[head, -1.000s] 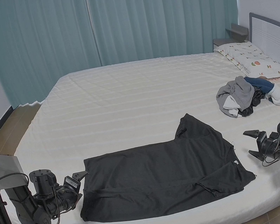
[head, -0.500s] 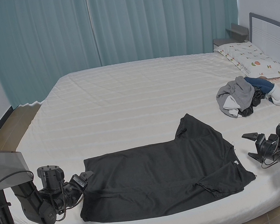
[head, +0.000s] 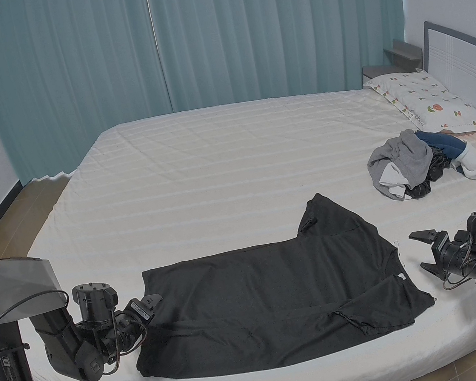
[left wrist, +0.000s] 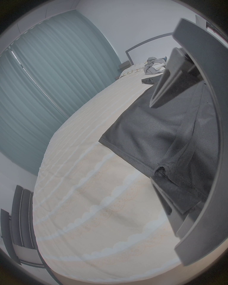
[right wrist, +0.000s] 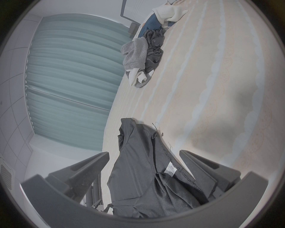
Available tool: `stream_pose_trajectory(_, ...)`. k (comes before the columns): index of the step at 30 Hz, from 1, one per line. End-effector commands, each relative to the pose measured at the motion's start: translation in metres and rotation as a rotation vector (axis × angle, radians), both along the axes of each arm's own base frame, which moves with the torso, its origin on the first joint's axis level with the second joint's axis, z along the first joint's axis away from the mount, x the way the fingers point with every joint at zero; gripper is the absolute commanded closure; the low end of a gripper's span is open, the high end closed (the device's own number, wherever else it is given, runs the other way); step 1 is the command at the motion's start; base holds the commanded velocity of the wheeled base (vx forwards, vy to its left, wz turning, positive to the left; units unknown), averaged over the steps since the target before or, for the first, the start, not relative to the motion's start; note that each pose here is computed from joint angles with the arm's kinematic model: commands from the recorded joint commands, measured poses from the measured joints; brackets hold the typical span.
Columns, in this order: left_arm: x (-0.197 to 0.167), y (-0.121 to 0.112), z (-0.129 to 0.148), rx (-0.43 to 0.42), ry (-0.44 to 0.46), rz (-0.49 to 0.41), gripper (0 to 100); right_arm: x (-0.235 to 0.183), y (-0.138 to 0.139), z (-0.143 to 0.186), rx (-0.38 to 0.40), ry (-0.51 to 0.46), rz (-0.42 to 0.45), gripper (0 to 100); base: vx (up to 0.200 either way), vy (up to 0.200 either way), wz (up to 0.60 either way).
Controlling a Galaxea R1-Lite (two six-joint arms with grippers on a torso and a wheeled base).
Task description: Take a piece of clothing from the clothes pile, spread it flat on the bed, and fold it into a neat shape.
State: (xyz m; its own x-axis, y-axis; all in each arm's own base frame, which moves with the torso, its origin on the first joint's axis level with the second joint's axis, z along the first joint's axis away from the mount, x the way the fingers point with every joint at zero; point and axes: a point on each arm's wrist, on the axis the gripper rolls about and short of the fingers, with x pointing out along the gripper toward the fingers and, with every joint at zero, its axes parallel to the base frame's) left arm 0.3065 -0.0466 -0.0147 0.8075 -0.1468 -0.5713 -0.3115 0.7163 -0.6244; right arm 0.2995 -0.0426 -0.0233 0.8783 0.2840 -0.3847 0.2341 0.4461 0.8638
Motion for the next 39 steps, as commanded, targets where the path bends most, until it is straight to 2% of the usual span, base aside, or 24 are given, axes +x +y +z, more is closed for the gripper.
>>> stream_pose_trajectory(1,0.002,0.002,-0.004,0.001,0.008,0.006,100,0.000,0.000,-0.001,-0.002,-0.002,0.001,0,0.000,0.000,0.00)
stream_pose_trajectory(9,0.002,0.002,-0.016,0.023,0.043,-0.007,100,0.000,0.000,-0.001,-0.002,-0.002,0.001,0,0.000,0.000,0.00)
stream_pose_trajectory(17,0.007,0.015,-0.017,0.051,0.031,0.089,100,0.000,0.000,-0.001,-0.002,-0.002,0.003,0,0.000,0.000,0.00)
stream_pose_trajectory(26,0.008,0.017,-0.028,0.057,0.060,0.096,100,0.000,0.000,-0.001,-0.003,-0.003,0.003,0,0.000,0.000,0.00)
stream_pose_trajectory(36,0.009,0.018,-0.024,0.042,0.050,0.108,100,0.000,0.001,-0.002,-0.013,-0.002,0.008,0,0.000,0.000,0.00)
stream_pose_trajectory(39,0.010,0.018,-0.015,0.000,0.025,0.132,100,0.000,0.001,-0.002,-0.016,-0.003,0.009,0,0.000,0.000,0.00)
